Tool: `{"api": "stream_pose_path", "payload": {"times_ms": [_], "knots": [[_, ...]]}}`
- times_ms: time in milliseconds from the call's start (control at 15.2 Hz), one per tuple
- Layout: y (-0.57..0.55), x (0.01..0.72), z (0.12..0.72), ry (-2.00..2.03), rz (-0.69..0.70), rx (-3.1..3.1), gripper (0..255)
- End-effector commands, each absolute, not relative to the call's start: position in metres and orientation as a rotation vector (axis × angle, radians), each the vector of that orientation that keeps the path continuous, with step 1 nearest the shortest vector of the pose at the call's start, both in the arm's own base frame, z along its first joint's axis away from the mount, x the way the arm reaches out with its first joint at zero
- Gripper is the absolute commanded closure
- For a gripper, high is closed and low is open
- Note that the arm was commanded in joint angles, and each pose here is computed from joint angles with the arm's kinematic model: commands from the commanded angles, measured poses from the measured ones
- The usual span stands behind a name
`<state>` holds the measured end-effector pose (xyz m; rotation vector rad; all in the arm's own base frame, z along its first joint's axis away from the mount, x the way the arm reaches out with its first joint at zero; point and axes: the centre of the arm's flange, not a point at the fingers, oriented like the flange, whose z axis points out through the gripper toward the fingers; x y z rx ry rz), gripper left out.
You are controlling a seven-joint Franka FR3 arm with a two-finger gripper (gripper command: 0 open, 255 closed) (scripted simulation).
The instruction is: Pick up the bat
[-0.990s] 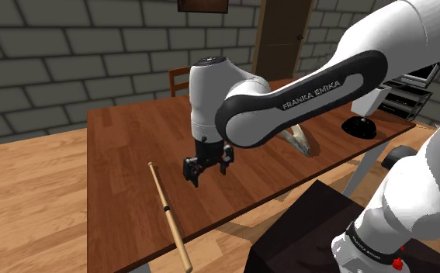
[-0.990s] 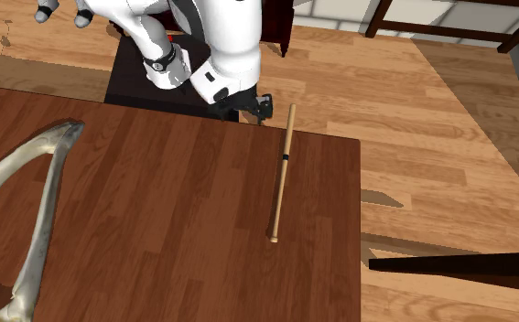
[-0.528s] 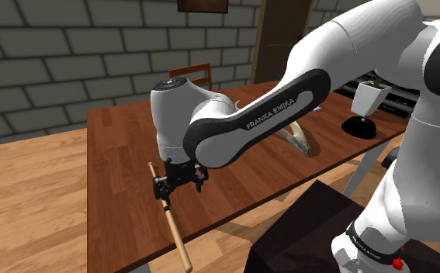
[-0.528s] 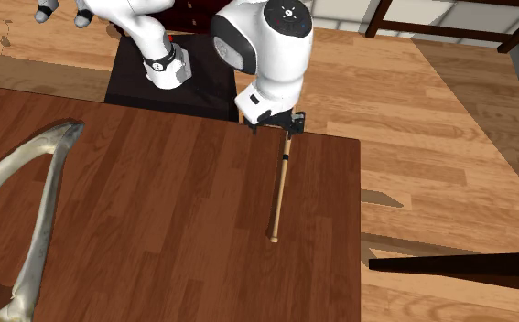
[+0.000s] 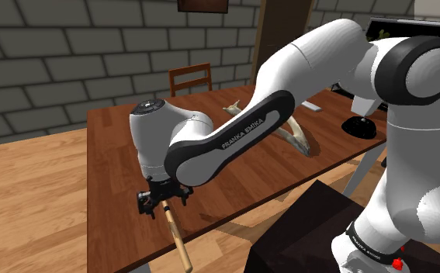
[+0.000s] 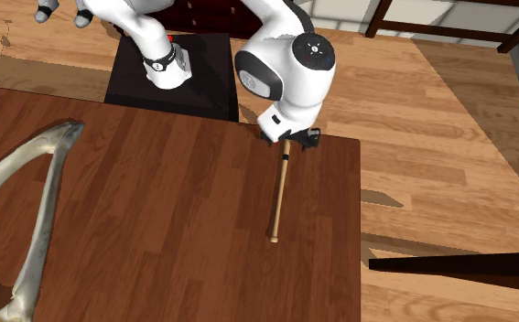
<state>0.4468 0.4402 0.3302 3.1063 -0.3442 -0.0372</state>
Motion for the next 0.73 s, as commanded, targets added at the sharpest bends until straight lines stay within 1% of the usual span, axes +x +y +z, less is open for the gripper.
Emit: {"api": "stream_pose_path", "payload": {"times_ms": [0, 132, 264, 330, 660], "knots": [[0.443, 0.448, 0.32, -0.344, -0.037, 3.107, 0], [0.443, 0.448, 0.307, -0.344, -0.037, 3.107, 0], [0.443, 0.448, 0.307, -0.344, -0.037, 3.107, 0], [0.442, 0.448, 0.307, -0.344, -0.037, 3.107, 255], [0.442, 0.448, 0.306, -0.344, -0.037, 3.107, 255]]}}
